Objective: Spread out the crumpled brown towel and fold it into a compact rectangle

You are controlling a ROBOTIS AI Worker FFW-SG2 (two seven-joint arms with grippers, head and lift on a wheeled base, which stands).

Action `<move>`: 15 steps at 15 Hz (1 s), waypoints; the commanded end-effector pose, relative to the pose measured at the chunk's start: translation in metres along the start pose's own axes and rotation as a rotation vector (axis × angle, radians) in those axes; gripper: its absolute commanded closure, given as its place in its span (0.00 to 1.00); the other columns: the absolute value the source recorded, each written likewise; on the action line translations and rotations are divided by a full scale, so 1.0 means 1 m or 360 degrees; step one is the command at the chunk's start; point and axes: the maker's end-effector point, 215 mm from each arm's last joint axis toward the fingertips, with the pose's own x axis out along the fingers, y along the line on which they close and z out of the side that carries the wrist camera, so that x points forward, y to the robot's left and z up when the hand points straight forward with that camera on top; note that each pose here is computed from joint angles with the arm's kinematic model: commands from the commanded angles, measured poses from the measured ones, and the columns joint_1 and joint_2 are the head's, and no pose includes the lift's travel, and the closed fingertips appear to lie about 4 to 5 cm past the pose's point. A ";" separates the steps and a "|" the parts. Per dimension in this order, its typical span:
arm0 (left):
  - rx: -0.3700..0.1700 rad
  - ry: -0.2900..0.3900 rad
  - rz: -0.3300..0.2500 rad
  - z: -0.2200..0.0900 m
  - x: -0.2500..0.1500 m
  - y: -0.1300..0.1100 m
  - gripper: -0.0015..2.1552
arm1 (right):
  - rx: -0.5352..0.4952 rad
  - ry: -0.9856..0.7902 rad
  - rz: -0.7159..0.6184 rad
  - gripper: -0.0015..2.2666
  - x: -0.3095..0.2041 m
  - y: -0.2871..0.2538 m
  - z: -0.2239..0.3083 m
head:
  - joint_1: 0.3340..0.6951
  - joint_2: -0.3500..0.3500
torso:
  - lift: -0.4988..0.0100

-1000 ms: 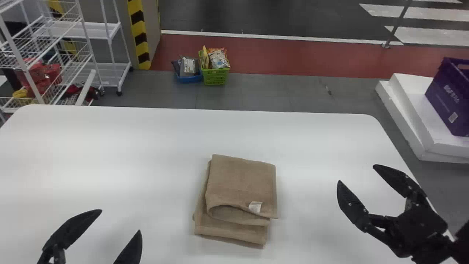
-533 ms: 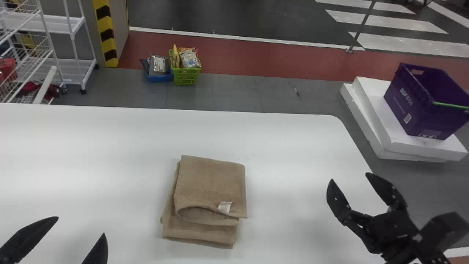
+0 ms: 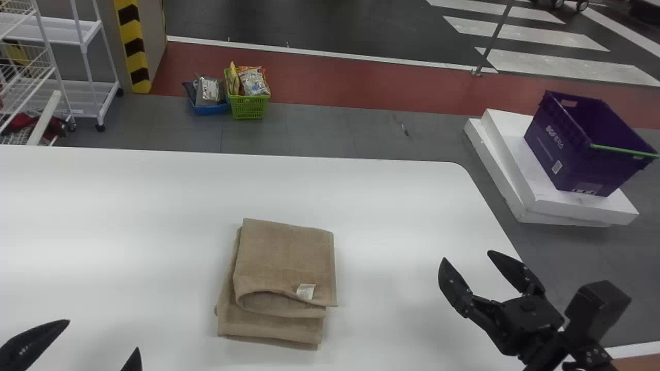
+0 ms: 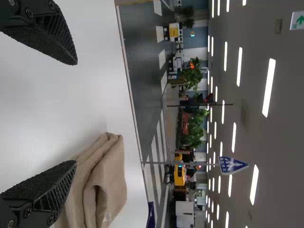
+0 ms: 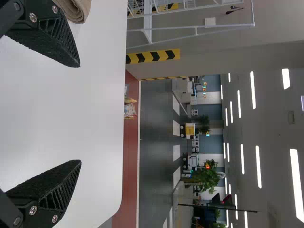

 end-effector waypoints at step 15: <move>0.0002 -0.0056 0.0200 0.010 -0.004 0.017 0.03 | 0.0017 -0.0071 0.0130 0.04 0.013 0.036 -0.004 | 1.00 0.27 | 0.73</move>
